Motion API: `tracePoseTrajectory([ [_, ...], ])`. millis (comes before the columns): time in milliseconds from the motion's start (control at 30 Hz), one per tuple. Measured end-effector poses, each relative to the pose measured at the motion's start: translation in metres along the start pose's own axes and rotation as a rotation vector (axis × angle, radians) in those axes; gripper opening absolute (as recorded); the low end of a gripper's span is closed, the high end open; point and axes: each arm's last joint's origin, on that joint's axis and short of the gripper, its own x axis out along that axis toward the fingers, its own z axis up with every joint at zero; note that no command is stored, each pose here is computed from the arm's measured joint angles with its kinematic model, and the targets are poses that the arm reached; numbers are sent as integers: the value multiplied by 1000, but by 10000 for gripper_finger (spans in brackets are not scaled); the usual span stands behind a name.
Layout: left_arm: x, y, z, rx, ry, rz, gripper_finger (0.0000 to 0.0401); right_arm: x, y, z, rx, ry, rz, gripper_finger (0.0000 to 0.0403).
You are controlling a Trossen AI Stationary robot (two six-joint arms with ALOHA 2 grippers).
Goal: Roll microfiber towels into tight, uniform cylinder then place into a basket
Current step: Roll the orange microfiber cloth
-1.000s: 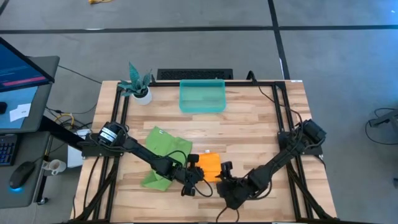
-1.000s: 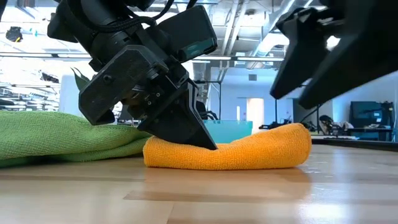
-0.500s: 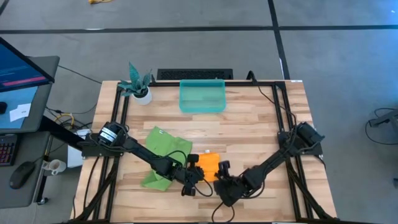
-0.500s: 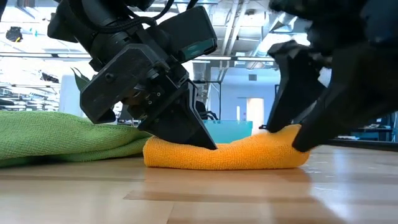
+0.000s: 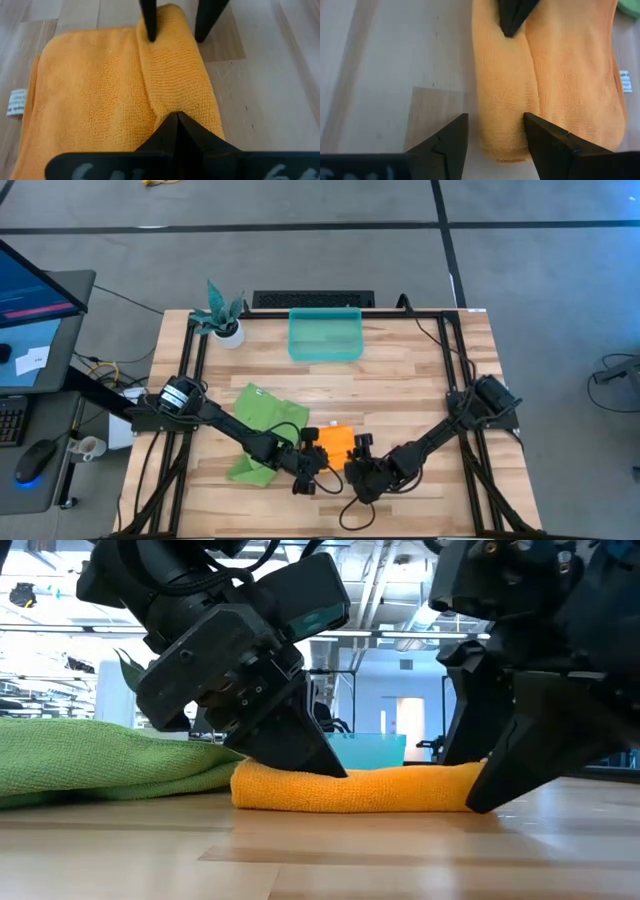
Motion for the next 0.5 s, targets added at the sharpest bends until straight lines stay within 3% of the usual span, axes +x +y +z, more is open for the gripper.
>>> tracePoseTrajectory([
  [233, -1, 0, 1, -39, -5, 4, 0, 5, -9, 2, 94, 31, 34, 181],
  [500, -2, -2, 1, -34, -26, 59, 0, 7, -14, 4, 137, 48, 65, 109],
])
